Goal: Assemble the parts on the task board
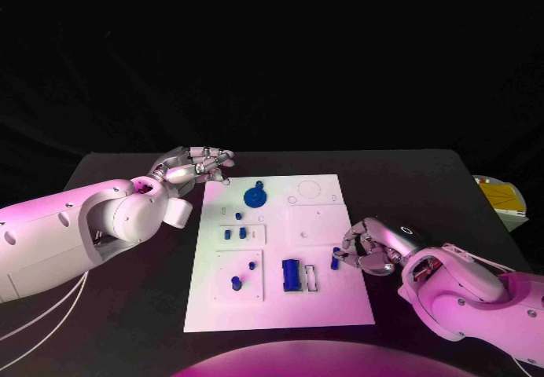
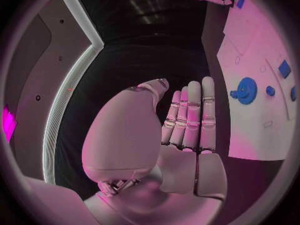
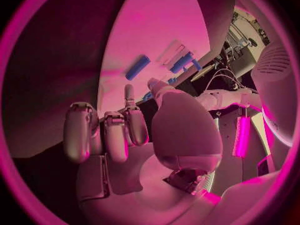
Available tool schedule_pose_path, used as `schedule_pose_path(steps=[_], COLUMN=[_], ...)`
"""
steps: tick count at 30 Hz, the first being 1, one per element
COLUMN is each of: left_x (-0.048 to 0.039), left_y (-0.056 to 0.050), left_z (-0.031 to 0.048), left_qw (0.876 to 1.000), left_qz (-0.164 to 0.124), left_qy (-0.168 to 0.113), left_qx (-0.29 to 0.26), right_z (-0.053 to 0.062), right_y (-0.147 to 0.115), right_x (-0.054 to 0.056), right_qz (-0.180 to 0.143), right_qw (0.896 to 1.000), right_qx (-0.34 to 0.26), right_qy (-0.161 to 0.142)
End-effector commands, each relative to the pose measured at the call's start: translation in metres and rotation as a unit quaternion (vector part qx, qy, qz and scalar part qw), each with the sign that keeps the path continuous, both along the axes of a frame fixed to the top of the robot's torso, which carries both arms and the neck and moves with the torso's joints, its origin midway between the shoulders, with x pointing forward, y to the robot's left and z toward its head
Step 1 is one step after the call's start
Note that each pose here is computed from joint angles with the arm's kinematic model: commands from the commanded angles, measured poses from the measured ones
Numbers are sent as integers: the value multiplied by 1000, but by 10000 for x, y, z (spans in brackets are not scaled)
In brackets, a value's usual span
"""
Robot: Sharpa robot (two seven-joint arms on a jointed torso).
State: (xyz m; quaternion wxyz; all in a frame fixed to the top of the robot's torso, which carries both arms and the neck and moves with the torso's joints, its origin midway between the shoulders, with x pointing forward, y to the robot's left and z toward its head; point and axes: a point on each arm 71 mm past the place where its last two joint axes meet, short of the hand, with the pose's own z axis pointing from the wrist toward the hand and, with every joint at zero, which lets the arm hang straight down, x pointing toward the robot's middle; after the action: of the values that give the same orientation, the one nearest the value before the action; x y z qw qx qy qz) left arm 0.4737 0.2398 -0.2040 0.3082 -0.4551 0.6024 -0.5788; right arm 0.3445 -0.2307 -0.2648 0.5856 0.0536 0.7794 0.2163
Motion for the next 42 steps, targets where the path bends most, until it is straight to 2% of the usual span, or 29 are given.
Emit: schedule_pose_path(steps=[1,8,22,42], left_x=[-7,-10,-15,-21], left_y=[-29,-27,-26,-23], left_z=[10,12,13,13], left_qw=[1000,1000,1000,1000], left_qz=[-10,-10,-11,-13], left_qy=[-2,-2,-1,1], left_qx=[-5,-4,-4,-4], right_z=[-81,-152,-238,-283], right_y=[-35,-1,124,280], right_x=[12,32,28,40], right_qz=[-36,-35,-13,37], right_qw=[998,998,997,995], right_qx=[-9,-17,-33,-83], right_qy=[41,55,63,30])
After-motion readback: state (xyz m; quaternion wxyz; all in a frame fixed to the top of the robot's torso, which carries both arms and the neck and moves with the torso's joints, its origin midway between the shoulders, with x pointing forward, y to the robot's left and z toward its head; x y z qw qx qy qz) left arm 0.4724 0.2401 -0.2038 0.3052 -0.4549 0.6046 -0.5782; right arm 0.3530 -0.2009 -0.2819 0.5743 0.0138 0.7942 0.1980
